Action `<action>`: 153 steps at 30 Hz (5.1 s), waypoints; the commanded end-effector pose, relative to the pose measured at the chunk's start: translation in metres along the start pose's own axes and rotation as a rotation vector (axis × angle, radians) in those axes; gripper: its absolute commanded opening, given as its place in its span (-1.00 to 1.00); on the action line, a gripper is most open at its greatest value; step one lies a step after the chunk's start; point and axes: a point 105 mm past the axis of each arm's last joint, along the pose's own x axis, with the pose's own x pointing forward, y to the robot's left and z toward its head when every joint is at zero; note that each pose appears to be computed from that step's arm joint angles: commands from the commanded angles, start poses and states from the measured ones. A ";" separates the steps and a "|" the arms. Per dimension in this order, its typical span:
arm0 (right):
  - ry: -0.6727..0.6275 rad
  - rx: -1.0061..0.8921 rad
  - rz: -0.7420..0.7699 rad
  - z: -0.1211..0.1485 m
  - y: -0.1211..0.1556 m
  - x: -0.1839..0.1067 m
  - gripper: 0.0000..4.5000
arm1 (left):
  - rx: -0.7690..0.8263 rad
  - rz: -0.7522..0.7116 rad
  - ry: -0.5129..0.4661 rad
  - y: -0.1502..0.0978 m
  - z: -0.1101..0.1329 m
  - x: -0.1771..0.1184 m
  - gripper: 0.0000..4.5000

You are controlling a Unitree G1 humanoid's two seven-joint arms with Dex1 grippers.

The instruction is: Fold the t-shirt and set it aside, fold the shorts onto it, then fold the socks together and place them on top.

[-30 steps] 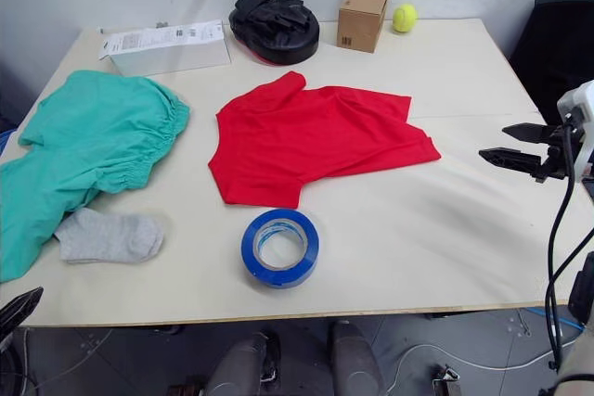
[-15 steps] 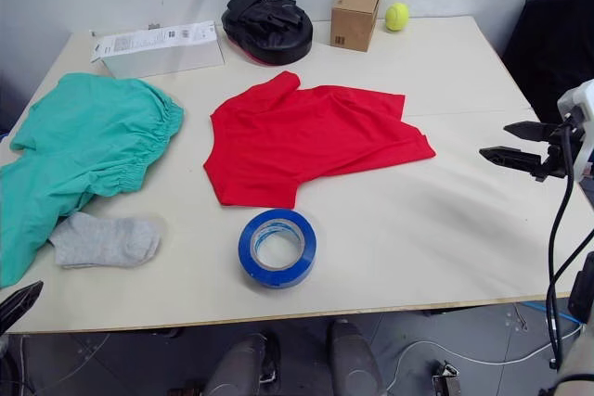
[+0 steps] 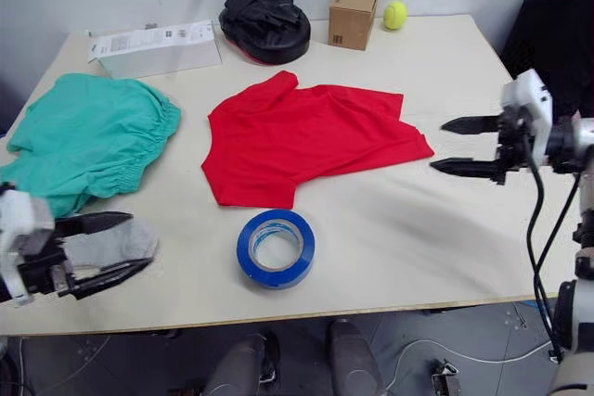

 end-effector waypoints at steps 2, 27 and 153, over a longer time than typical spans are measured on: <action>-0.015 -0.094 0.219 0.032 0.046 0.009 1.00 | 0.201 -0.293 0.052 -0.019 0.013 0.034 0.98; -0.033 -0.181 0.331 0.051 0.120 0.037 1.00 | 0.691 -0.755 0.071 -0.008 0.001 0.162 0.74; -0.150 -0.159 0.031 0.027 0.051 0.066 1.00 | 0.686 -0.058 0.179 0.107 0.005 0.120 0.16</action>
